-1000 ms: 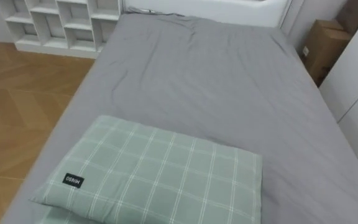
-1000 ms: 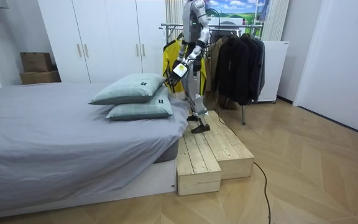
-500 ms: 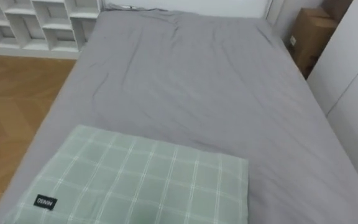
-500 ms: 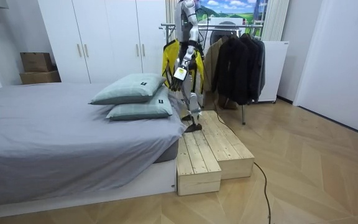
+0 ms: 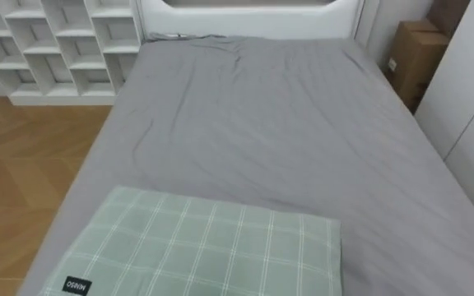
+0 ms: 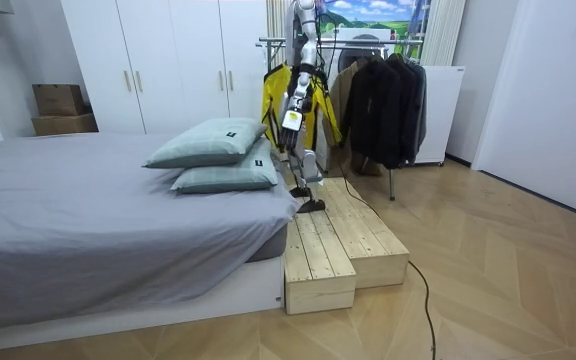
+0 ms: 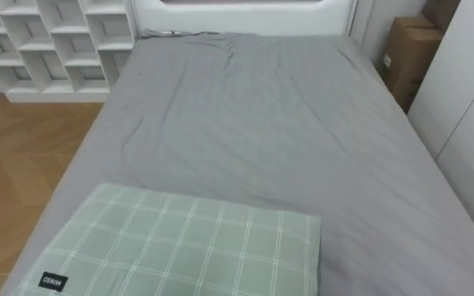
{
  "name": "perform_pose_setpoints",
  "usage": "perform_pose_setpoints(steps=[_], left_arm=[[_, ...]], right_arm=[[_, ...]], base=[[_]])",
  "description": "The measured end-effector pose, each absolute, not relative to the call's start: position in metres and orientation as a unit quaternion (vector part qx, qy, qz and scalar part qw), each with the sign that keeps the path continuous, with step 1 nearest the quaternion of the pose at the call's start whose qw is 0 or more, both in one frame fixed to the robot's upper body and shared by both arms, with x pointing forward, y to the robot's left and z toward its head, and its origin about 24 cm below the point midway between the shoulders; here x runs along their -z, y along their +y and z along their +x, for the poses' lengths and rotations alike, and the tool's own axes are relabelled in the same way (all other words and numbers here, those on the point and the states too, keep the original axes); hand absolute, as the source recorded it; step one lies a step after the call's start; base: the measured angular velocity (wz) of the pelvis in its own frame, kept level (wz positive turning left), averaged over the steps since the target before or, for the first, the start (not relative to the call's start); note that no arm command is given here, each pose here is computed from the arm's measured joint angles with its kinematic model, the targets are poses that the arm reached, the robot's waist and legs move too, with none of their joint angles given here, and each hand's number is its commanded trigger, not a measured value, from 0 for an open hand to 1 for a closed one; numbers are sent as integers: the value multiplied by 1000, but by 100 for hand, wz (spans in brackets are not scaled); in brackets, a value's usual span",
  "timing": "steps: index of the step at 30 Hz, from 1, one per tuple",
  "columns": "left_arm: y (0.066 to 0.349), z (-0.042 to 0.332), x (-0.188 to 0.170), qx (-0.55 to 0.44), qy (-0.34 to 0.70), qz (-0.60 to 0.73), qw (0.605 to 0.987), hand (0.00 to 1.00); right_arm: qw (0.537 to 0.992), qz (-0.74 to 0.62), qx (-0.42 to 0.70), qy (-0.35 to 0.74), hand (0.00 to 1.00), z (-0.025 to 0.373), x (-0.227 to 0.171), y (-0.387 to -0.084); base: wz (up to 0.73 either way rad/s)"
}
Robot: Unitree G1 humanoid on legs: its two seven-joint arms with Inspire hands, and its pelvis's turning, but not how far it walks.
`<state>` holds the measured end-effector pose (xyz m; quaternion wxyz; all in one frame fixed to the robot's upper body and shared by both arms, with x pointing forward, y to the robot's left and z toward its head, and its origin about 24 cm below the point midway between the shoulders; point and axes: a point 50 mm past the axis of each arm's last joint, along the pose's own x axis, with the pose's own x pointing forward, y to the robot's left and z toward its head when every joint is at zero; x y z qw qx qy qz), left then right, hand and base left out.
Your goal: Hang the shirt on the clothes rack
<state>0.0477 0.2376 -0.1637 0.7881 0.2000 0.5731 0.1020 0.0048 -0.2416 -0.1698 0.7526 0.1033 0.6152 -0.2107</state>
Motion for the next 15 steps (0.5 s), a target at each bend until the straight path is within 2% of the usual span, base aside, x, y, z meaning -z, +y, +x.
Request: perform_pose_setpoints(steps=[7, 15], left_arm=[[236, 30, 167, -115, 605, 162, 771, 0], [235, 32, 168, -108, 612, 151, 769, 0]], right_arm=[[750, 107, 210, 619, 0, 5, 170, -240], [748, 107, 209, 620, 0, 4, 171, -239]], base=[[0], [0]])
